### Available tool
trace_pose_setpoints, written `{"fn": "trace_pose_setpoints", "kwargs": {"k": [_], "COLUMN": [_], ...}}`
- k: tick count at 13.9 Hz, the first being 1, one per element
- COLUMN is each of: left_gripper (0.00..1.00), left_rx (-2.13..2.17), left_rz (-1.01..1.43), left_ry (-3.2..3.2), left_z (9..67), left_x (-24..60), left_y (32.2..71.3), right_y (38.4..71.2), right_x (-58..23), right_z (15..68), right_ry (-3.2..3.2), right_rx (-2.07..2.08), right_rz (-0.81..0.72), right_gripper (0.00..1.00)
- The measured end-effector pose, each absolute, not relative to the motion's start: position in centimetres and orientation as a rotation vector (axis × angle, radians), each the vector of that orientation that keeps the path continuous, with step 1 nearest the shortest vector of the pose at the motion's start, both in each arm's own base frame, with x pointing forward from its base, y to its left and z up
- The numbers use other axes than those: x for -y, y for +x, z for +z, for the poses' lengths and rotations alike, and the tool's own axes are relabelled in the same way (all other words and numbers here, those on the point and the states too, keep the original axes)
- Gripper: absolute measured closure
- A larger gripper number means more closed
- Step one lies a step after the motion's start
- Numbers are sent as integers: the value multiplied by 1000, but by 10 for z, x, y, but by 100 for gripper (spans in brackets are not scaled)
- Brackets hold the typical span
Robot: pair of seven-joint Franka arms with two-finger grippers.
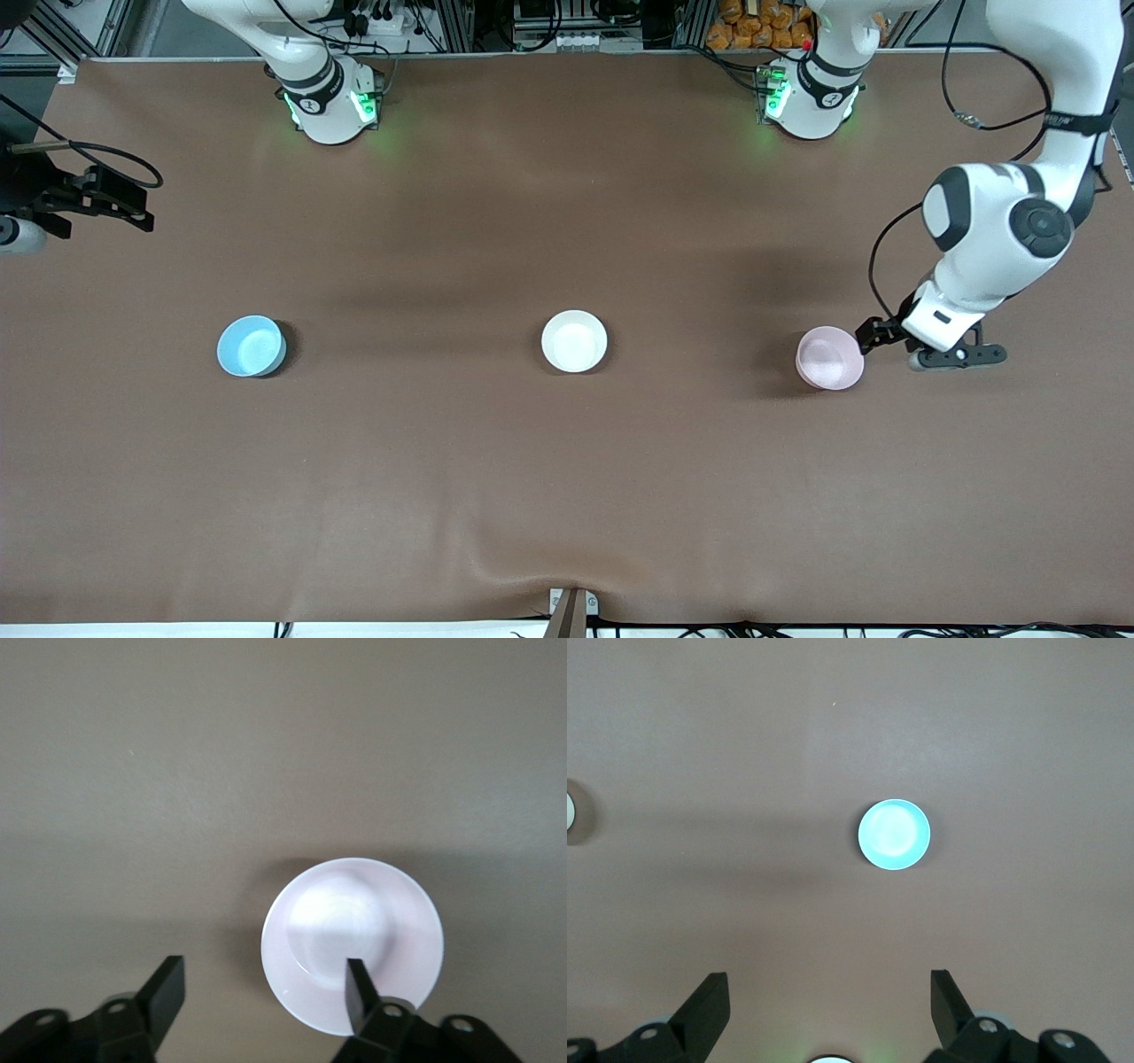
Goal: Stack pink and blue bowls on white bowl
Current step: 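Grasp the pink bowl rim with the left gripper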
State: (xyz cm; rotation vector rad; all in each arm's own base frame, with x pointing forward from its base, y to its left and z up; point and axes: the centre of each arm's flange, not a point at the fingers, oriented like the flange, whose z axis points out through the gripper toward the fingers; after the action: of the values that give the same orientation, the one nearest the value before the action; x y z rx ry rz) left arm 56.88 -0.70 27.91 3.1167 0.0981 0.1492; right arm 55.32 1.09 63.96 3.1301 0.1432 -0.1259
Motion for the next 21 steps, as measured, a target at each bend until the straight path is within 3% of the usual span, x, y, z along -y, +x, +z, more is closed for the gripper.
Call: {"fn": "trace_pose_setpoints", "kwargs": {"k": [3, 8, 10, 14, 17, 21], "left_gripper": [35, 42, 59, 63, 95, 95], "left_rx": [-103, -153, -152, -149, -145, -129], "left_rz": [94, 66, 52, 52, 63, 96], "left_ry": [3116, 3112, 3112, 3110, 3107, 3103], "left_z": [250, 223, 215, 212, 210, 216], "left_x": [6, -14, -14, -12, -10, -4], "left_y": [567, 565, 564, 565, 567, 571], "right_y": [557, 561, 561, 559, 556, 555], "right_x": [-15, -12, -5, -2, 1, 18], "right_z": [638, 641, 641, 634, 638, 631], "right_ry": [3132, 3133, 3133, 3134, 3133, 3135], "right_rx": [-154, -144, -124, -113, -105, -58], "right_rz": [-92, -40, -42, -67, -57, -80], "right_gripper": [0, 0, 0, 0, 0, 0]}}
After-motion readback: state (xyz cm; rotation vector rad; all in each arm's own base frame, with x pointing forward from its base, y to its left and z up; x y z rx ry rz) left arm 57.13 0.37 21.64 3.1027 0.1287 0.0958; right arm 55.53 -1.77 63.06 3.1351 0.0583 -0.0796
